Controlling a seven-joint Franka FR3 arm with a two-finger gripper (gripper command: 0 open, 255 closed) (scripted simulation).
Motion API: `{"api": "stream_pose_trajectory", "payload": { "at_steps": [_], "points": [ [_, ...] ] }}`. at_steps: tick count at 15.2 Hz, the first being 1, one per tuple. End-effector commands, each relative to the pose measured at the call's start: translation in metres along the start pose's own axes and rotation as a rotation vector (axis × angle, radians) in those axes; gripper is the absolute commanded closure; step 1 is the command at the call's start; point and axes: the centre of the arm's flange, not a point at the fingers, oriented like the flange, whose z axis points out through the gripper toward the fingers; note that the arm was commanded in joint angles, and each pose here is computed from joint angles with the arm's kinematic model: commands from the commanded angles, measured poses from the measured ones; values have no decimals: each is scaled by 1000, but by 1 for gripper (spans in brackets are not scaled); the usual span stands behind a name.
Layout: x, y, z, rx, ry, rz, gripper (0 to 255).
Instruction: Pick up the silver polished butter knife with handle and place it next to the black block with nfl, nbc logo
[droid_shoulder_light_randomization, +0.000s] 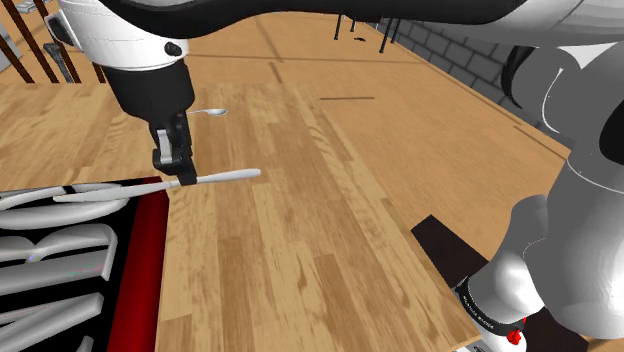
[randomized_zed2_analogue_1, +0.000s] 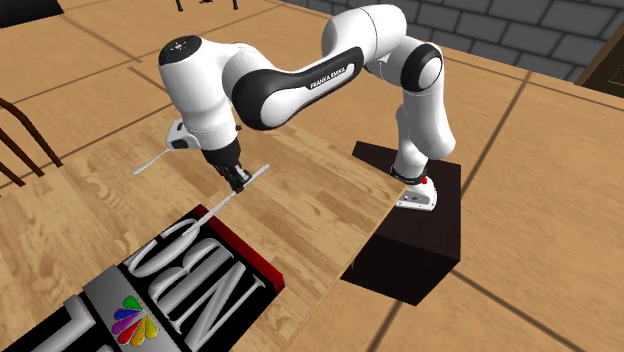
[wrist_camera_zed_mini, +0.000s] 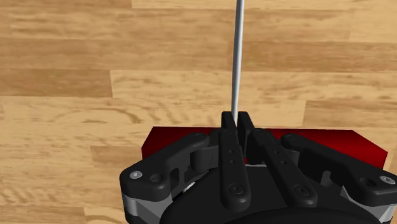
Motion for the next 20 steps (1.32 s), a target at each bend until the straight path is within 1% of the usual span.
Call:
{"api": "stream_pose_trajectory", "payload": {
  "at_steps": [1, 20],
  "points": [
    [0, 1, 11, 0, 0, 0, 255],
    [5, 1, 111, 0, 0, 0, 255]
  ]
}}
